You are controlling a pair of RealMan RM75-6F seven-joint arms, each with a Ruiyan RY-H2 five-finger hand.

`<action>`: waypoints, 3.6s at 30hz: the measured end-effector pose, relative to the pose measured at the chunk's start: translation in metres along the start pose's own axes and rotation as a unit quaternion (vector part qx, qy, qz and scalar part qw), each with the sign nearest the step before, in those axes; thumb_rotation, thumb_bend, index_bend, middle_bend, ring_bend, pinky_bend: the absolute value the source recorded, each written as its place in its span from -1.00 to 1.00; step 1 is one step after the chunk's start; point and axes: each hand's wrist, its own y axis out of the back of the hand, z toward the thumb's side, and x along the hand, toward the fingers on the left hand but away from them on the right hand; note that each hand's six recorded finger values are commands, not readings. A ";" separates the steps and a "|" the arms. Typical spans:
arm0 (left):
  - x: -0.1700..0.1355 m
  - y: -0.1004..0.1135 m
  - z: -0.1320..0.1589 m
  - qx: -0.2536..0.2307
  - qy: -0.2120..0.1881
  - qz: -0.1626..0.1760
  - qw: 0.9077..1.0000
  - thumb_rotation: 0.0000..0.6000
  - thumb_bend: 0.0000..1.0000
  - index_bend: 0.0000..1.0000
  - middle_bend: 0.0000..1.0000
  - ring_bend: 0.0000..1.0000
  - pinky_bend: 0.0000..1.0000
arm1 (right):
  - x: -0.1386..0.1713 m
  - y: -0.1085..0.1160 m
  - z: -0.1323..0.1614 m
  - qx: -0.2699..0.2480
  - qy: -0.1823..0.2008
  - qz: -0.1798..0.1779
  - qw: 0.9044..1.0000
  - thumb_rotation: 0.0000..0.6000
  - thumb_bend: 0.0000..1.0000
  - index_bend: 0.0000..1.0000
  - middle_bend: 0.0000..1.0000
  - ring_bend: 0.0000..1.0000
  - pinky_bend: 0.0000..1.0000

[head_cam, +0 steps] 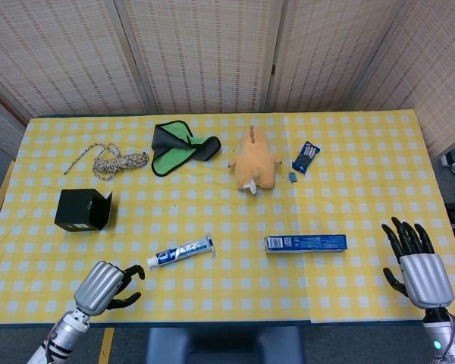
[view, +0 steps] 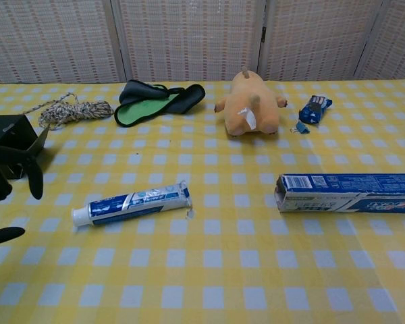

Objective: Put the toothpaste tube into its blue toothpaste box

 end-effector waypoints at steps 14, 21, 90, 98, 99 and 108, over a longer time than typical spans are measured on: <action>0.063 -0.030 0.043 -0.030 0.004 -0.049 0.998 1.00 -0.39 -0.20 1.00 1.00 1.00 | -0.008 -0.006 -0.003 0.006 -0.011 0.011 1.000 1.00 -0.31 -1.00 -1.00 -1.00 -1.00; 0.087 -0.040 0.042 -0.041 0.015 -0.068 0.997 1.00 -0.38 -0.23 1.00 1.00 1.00 | -0.011 -0.008 -0.006 0.008 -0.021 0.012 1.000 1.00 -0.31 -1.00 -1.00 -1.00 -1.00; 0.173 -0.085 0.025 -0.039 0.055 -0.098 0.993 1.00 -0.33 0.33 1.00 1.00 1.00 | -0.017 -0.005 -0.024 0.014 -0.059 0.010 0.998 1.00 -0.31 -1.00 -1.00 -1.00 -1.00; 0.162 -0.069 0.039 -0.068 0.038 -0.064 0.995 1.00 -0.24 0.77 1.00 1.00 1.00 | -0.015 -0.007 -0.021 0.013 -0.051 0.014 0.999 1.00 -0.31 -1.00 -1.00 -1.00 -1.00; 0.160 -0.065 0.041 -0.075 0.034 -0.057 0.995 1.00 -0.23 0.79 1.00 1.00 1.00 | -0.014 -0.008 -0.020 0.013 -0.049 0.016 0.999 1.00 -0.31 -1.00 -1.00 -1.00 -1.00; 0.137 -0.037 0.059 -0.175 0.017 -0.047 0.983 1.00 -0.22 0.98 1.00 1.00 1.00 | -0.014 -0.013 -0.010 0.008 -0.026 0.032 0.999 1.00 -0.31 -1.00 -1.00 -1.00 -1.00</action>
